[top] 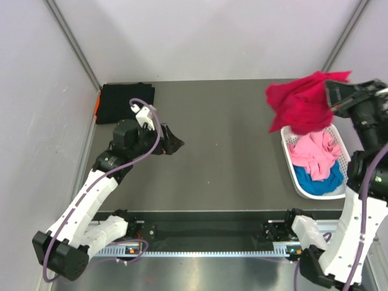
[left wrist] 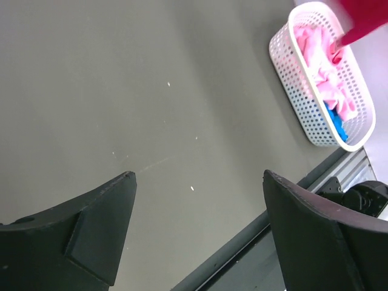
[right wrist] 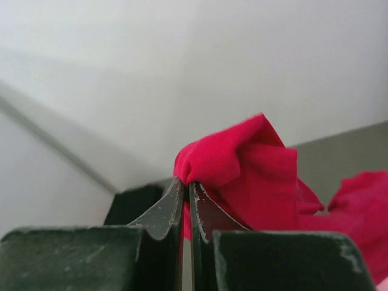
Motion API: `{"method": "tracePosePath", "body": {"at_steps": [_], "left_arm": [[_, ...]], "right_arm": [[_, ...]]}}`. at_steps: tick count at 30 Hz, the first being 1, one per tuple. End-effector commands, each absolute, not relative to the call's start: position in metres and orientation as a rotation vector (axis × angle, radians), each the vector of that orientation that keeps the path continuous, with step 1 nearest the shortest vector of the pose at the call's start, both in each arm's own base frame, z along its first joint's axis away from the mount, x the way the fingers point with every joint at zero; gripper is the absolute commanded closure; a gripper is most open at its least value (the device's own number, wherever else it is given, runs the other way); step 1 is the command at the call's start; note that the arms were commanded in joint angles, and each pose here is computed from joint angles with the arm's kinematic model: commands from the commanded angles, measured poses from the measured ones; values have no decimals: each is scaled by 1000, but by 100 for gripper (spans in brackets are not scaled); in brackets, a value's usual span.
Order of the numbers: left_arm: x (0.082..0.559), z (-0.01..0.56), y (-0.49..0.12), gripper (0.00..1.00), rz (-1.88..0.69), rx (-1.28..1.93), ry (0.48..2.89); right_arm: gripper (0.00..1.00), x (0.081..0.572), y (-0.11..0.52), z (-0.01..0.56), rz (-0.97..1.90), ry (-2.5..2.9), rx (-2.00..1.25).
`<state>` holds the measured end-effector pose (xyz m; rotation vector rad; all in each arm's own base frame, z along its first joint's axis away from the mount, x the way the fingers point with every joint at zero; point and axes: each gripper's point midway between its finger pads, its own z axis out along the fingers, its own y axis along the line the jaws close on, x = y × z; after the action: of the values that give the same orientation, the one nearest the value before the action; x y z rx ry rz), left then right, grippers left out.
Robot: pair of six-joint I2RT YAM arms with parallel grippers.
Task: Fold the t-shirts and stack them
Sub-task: Grab the tshirt from the pile
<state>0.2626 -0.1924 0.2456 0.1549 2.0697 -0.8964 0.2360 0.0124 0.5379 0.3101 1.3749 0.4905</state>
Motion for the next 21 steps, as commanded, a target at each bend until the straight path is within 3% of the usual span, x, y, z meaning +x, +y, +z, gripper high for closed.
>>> {"method": "tracePosePath", "body": {"at_steps": [1, 6, 13, 15, 18, 19, 21], "left_arm": [[261, 274, -184, 11, -854, 170, 1988], [261, 264, -178, 19, -808, 133, 2050], [260, 237, -170, 21, -781, 22, 2117], [259, 233, -171, 22, -788, 7, 2135], [257, 230, -175, 23, -822, -3, 2150], [257, 230, -177, 23, -842, -10, 2147], [256, 225, -182, 23, -873, -5, 2152]], "right_arm": [[100, 258, 68, 501, 824, 1504, 194], [98, 289, 141, 434, 994, 1701, 97], [78, 293, 262, 307, 1060, 2053, -148], [73, 300, 269, 269, 952, 2194, -199], [56, 305, 261, 247, 828, 2271, -203], [45, 308, 256, 246, 789, 2269, -188], [38, 313, 241, 248, 698, 2249, -164]]}}
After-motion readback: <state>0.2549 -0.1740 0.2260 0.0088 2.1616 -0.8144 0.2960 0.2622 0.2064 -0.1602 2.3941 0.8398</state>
